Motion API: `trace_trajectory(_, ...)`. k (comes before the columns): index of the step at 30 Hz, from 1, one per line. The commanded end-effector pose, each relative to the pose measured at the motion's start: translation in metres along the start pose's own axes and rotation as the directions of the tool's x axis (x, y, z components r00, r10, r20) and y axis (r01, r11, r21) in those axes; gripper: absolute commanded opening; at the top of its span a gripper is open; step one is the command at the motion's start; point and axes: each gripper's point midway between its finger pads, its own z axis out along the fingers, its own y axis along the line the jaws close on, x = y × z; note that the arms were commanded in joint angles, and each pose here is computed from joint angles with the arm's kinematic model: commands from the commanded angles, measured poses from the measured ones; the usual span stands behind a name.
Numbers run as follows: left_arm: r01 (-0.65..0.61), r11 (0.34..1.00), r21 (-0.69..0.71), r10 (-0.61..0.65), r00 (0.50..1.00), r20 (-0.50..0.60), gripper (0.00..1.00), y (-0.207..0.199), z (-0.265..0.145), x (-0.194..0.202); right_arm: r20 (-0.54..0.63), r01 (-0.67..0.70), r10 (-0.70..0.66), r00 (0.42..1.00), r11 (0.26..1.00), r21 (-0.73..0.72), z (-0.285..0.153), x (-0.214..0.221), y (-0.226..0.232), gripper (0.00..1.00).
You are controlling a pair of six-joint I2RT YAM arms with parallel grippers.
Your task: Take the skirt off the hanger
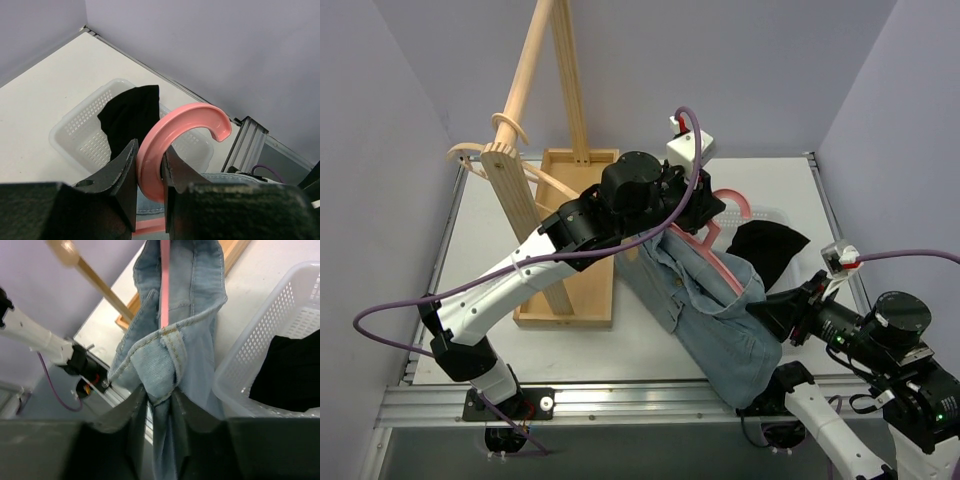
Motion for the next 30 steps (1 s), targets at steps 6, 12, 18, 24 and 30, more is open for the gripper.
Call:
trace_trajectory(6,0.003,0.999,0.044,-0.010,0.987,0.161,0.02,-0.014,-0.021,-0.048,0.183,0.004,-0.018,0.983,0.997,0.075,0.001,-0.038,-0.010,0.00)
trace_trajectory(12,0.013,0.998,-0.064,0.004,0.966,0.260,0.02,0.005,-0.031,-0.070,0.169,-0.043,0.021,0.985,0.991,0.125,-0.020,-0.013,-0.015,0.00)
trace_trajectory(18,0.003,0.994,-0.108,0.033,0.943,0.332,0.02,0.012,-0.042,-0.092,0.208,-0.087,0.039,0.977,0.970,0.227,-0.065,0.011,-0.020,0.00)
trace_trajectory(24,0.006,0.998,-0.057,0.014,0.936,0.352,0.02,0.002,-0.058,-0.100,0.222,-0.152,0.076,0.972,0.925,0.349,-0.101,0.034,-0.032,0.00)
trace_trajectory(30,0.006,0.995,-0.098,0.033,0.918,0.395,0.02,0.011,-0.082,-0.109,0.304,-0.240,0.151,0.941,0.930,0.279,-0.119,0.037,-0.021,0.00)
